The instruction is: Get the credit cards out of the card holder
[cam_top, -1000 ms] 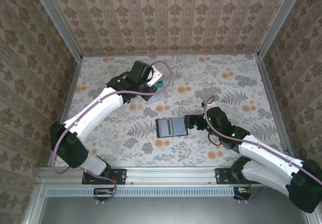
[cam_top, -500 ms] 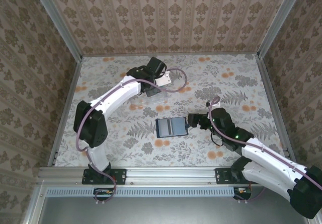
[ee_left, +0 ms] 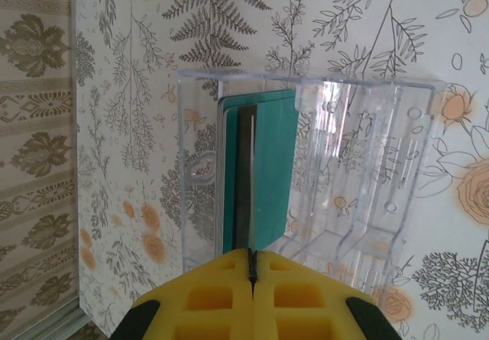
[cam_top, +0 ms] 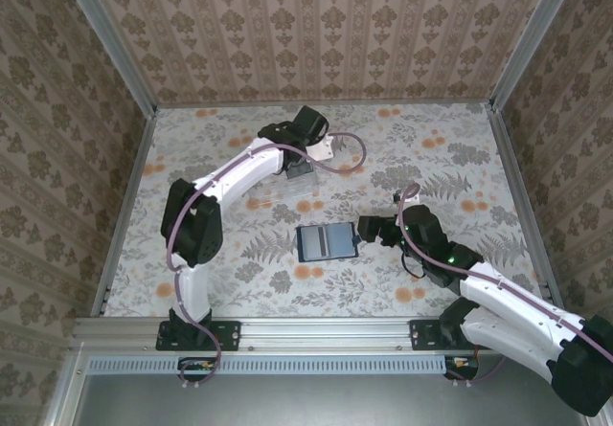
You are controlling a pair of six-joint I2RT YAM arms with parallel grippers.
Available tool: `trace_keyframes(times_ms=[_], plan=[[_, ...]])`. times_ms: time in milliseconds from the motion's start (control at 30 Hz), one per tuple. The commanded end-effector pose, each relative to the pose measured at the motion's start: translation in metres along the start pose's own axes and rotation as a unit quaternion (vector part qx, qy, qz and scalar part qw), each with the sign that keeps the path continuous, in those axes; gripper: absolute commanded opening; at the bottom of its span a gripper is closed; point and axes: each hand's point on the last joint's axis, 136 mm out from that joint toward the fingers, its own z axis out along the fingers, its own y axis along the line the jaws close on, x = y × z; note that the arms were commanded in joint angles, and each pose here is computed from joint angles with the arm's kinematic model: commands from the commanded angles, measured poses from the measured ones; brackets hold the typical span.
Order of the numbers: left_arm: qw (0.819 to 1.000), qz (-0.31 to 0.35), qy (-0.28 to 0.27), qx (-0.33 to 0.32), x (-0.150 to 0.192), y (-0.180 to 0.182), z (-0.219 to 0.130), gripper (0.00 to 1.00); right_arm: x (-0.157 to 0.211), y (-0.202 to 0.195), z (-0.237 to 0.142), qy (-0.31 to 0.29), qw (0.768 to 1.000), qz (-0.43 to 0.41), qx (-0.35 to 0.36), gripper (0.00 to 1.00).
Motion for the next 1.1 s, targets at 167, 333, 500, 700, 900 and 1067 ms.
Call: trace_keyframes(times_ms=[167,333,500,700,900,1067], plan=[[1.0,0.019,0.008,0.001,-0.005,-0.002,0.014,0.0,0.005,-0.01,0.003,0.004,1.0,0.009,0.02,1.0],[1.0,0.019,0.008,0.008,-0.007,-0.006,0.021,0.0,0.005,-0.01,0.004,0.005,1.0,0.01,0.02,1.0],[1.0,0.017,0.012,0.01,-0.007,-0.007,0.028,0.0,0.006,-0.011,0.005,0.008,1.0,0.009,0.021,1.0],[1.0,0.013,0.008,0.01,-0.01,-0.005,0.028,0.0,0.006,-0.012,0.006,0.009,1.0,0.01,0.022,1.0],[1.0,0.004,0.021,0.007,-0.003,-0.001,0.037,0.0,0.008,-0.012,0.007,0.011,1.0,0.01,0.022,1.0],[0.999,-0.007,0.037,-0.014,0.007,0.01,0.043,0.05,0.008,-0.012,0.008,0.012,1.0,0.011,0.022,1.0]])
